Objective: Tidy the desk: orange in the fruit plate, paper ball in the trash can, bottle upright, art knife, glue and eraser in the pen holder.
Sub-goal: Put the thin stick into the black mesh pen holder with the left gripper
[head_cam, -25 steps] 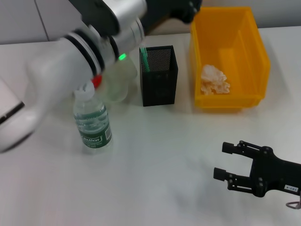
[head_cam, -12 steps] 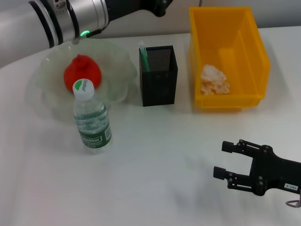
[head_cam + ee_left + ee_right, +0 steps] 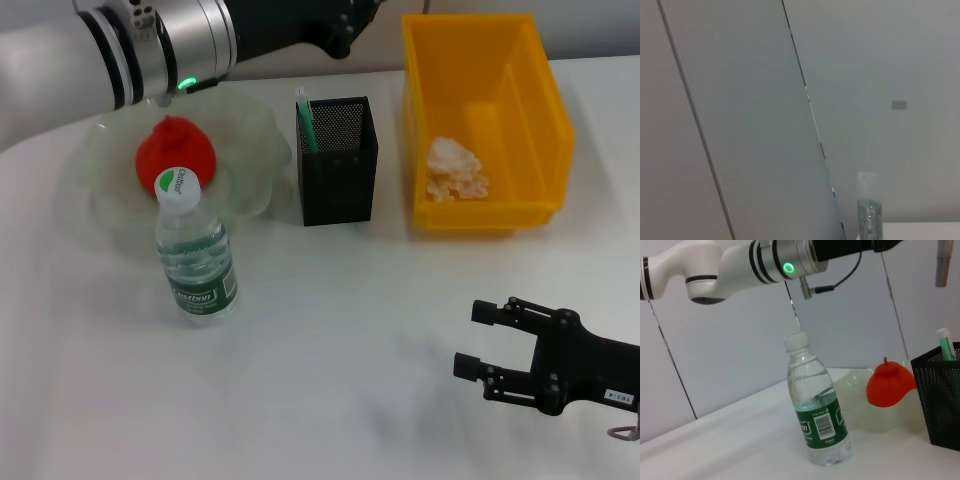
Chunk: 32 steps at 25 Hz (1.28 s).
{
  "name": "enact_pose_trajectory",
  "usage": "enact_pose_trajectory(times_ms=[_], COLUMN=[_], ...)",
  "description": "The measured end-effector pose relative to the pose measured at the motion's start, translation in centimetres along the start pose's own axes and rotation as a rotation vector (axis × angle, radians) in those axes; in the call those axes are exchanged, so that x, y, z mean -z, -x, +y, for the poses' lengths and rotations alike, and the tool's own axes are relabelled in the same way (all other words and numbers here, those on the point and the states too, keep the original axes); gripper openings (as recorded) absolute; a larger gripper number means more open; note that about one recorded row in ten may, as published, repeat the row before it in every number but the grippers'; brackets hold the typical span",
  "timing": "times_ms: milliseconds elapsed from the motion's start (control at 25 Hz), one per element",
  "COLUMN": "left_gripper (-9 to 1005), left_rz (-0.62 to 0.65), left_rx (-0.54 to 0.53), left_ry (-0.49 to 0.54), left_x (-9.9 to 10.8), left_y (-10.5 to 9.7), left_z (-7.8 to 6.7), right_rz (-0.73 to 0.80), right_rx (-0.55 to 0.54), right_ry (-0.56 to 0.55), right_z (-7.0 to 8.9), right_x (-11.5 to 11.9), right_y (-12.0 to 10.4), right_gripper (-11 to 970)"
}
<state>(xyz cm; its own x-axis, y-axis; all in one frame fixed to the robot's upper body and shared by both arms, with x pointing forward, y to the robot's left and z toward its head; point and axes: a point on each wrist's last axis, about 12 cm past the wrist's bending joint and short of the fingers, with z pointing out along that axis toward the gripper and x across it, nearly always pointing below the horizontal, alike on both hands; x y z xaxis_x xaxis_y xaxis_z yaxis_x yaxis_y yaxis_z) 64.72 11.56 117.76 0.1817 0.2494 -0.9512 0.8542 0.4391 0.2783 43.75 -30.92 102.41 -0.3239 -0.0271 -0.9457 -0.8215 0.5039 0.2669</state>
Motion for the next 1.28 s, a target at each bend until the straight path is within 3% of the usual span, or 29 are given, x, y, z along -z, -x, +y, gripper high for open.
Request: enact_pose_trajectory(times_ms=[360, 1280], left_gripper=[180, 226], left_rz=[0.04, 0.102], left_rx=[0.027, 0.012], left_ry=[-0.018, -0.032], left_x=[-0.3, -0.8], left_y=[-1.3, -2.2], left_z=[-0.8, -1.6], right_rz=[-0.002, 0.0], right_rx=[-0.002, -0.014], right_ry=[0.003, 0.011], right_z=[0.0, 0.0], right_x=[-0.2, -0.3], right_y=[0.1, 0.0], right_gripper=[783, 783])
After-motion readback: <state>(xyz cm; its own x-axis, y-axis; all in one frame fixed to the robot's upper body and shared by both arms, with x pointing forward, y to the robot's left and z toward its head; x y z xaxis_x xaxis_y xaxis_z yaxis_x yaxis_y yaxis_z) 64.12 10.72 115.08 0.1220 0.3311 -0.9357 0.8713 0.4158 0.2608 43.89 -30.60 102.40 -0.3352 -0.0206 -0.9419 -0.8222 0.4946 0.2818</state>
